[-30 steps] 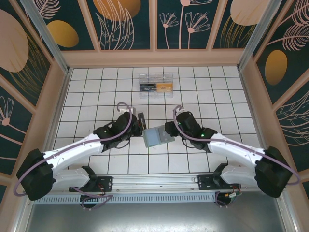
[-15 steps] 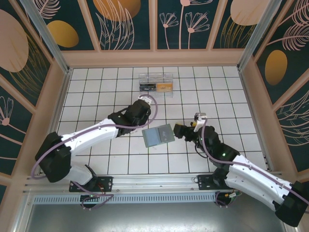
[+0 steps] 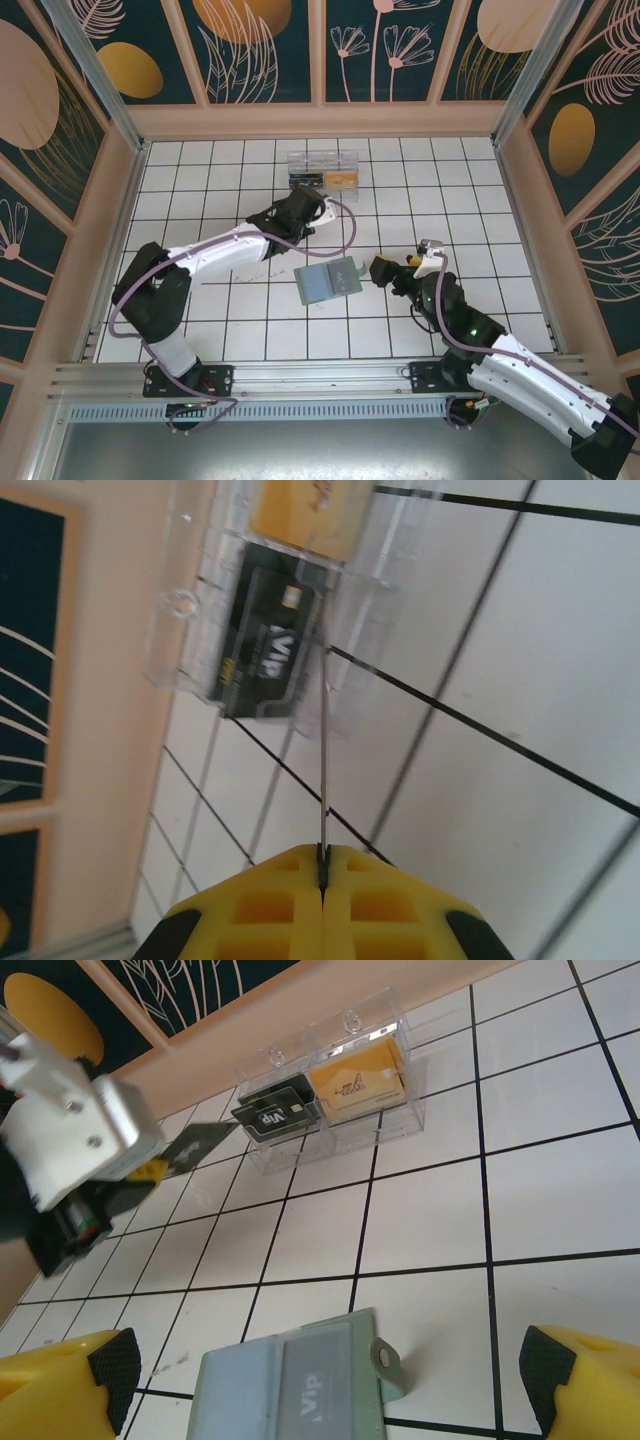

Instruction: Take the credit cards out of the card holder

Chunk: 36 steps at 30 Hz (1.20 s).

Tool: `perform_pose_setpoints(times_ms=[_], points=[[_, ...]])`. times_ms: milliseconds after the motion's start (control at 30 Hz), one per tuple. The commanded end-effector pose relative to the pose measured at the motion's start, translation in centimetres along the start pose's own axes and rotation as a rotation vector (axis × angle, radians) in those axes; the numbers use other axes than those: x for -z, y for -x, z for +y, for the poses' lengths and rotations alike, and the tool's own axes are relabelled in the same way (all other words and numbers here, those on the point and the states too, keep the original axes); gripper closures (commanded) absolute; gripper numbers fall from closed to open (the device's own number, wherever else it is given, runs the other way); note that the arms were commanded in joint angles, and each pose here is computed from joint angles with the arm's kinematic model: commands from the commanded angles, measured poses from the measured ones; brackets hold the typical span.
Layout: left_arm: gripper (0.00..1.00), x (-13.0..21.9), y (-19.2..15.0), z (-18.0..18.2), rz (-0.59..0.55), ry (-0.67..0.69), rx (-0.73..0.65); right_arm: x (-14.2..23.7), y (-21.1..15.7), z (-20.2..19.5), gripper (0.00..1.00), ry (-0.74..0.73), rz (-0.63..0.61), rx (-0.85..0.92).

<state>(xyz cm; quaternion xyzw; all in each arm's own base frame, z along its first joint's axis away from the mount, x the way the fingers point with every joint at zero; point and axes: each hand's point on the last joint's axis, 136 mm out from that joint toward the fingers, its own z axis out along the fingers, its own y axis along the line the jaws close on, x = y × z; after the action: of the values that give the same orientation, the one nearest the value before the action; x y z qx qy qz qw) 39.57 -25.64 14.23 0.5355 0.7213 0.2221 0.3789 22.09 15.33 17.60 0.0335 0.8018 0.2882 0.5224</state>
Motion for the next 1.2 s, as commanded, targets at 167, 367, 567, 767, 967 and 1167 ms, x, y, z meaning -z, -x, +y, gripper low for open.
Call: perform_pose_setpoints(times_ms=[167, 367, 567, 767, 967, 1167], points=[[1.0, -4.0, 0.1, 2.4, 0.035, 0.058, -0.242, 0.0, -0.5, -0.9, 0.01, -0.02, -0.003, -0.012], [1.0, -5.8, 0.3, 3.5, 0.053, 0.091, -0.288, -0.1, -0.8, -1.3, 0.01, -0.027, -0.003, -0.018], [1.0, -7.5, 0.1, 3.8, 0.068, 0.101, -0.304, -0.2, -1.1, -1.4, 0.01, -0.019, 0.004, -0.022], [1.0, -9.2, 0.1, 4.0, 0.077, 0.102, -0.28, -0.3, -1.3, -1.6, 0.01, -0.019, 0.008, -0.022], [1.0, -10.0, 0.1, 4.0, 0.081, 0.111, -0.289, -0.4, -1.5, -1.7, 0.01, -0.015, 0.014, -0.025], [1.0, -10.8, 0.2, 3.9, 0.083, 0.115, -0.287, -0.5, -1.6, -1.7, 0.01, -0.01, 0.019, -0.03]])
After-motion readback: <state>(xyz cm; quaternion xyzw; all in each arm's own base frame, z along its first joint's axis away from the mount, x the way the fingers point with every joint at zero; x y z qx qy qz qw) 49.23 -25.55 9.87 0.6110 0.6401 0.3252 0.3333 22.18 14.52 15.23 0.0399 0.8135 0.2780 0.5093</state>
